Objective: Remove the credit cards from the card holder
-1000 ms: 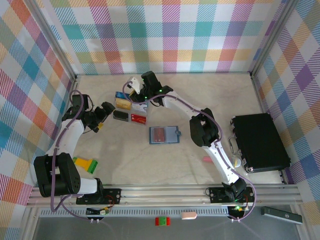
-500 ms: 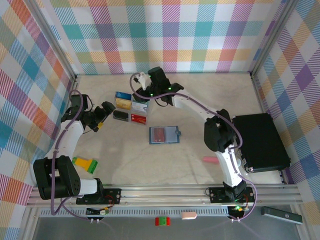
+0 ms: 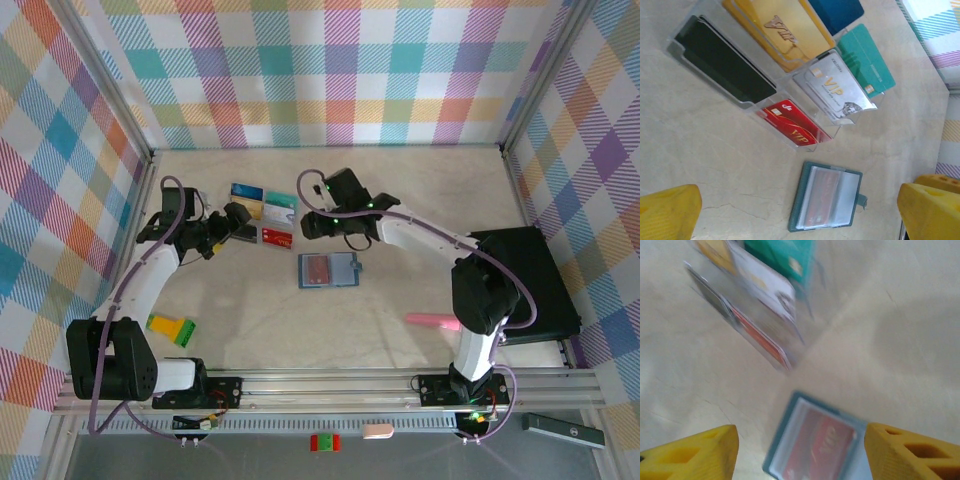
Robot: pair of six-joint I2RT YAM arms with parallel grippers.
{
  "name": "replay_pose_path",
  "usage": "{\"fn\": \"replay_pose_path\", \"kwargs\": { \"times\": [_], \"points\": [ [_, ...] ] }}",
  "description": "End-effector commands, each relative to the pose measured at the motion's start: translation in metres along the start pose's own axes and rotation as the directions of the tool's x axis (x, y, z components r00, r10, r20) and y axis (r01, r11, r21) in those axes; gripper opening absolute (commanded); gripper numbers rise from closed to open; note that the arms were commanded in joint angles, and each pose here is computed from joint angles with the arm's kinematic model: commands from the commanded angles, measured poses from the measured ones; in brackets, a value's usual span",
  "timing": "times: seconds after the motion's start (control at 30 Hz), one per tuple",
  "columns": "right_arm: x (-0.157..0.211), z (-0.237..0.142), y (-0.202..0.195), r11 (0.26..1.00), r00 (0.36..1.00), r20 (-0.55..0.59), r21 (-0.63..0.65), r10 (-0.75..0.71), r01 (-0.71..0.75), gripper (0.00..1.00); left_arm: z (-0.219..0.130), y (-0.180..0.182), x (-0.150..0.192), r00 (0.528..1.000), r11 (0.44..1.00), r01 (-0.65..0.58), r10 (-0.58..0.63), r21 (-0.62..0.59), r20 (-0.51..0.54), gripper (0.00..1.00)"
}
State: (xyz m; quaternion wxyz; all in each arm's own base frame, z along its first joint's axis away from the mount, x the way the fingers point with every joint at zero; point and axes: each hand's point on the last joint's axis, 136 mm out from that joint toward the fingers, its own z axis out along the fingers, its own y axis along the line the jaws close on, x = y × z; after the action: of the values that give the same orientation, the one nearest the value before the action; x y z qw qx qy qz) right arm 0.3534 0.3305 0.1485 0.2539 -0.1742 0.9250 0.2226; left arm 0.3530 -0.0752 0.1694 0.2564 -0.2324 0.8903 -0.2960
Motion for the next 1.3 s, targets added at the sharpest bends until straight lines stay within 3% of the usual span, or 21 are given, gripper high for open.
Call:
{"fn": "replay_pose_path", "kwargs": {
  "times": [0.0,0.3,0.43,0.83,1.1,1.27],
  "points": [
    [0.029,-0.003,-0.01,0.99,0.99,-0.064,0.07,0.128,-0.124,0.68,0.007,0.002,0.002,1.0,1.0,0.009,-0.009,0.012,0.002,1.0],
    [0.079,0.032,-0.014,0.964,0.959,-0.216,0.226,0.186,-0.136,0.6,0.014,0.009,0.01,0.999,0.999,0.037,-0.036,0.011,-0.02,1.0],
    [0.085,0.044,-0.022,0.945,0.95,-0.244,0.307,0.194,-0.114,0.56,0.015,0.009,0.011,0.999,0.999,0.04,-0.04,0.009,-0.03,1.0],
    [0.094,0.065,-0.035,0.927,0.935,-0.296,0.365,0.198,-0.081,0.54,0.028,0.004,0.021,0.995,1.0,0.031,-0.031,-0.003,-0.09,0.98],
    [0.107,0.071,-0.047,0.924,0.916,-0.319,0.364,0.242,-0.118,0.48,0.046,0.001,0.042,0.987,0.999,0.023,-0.027,-0.033,-0.155,0.91],
    [0.115,0.072,-0.053,0.925,0.906,-0.32,0.345,0.277,-0.161,0.41,0.07,-0.005,0.07,0.971,0.999,0.023,-0.033,-0.044,-0.237,0.79]
  ]
}}
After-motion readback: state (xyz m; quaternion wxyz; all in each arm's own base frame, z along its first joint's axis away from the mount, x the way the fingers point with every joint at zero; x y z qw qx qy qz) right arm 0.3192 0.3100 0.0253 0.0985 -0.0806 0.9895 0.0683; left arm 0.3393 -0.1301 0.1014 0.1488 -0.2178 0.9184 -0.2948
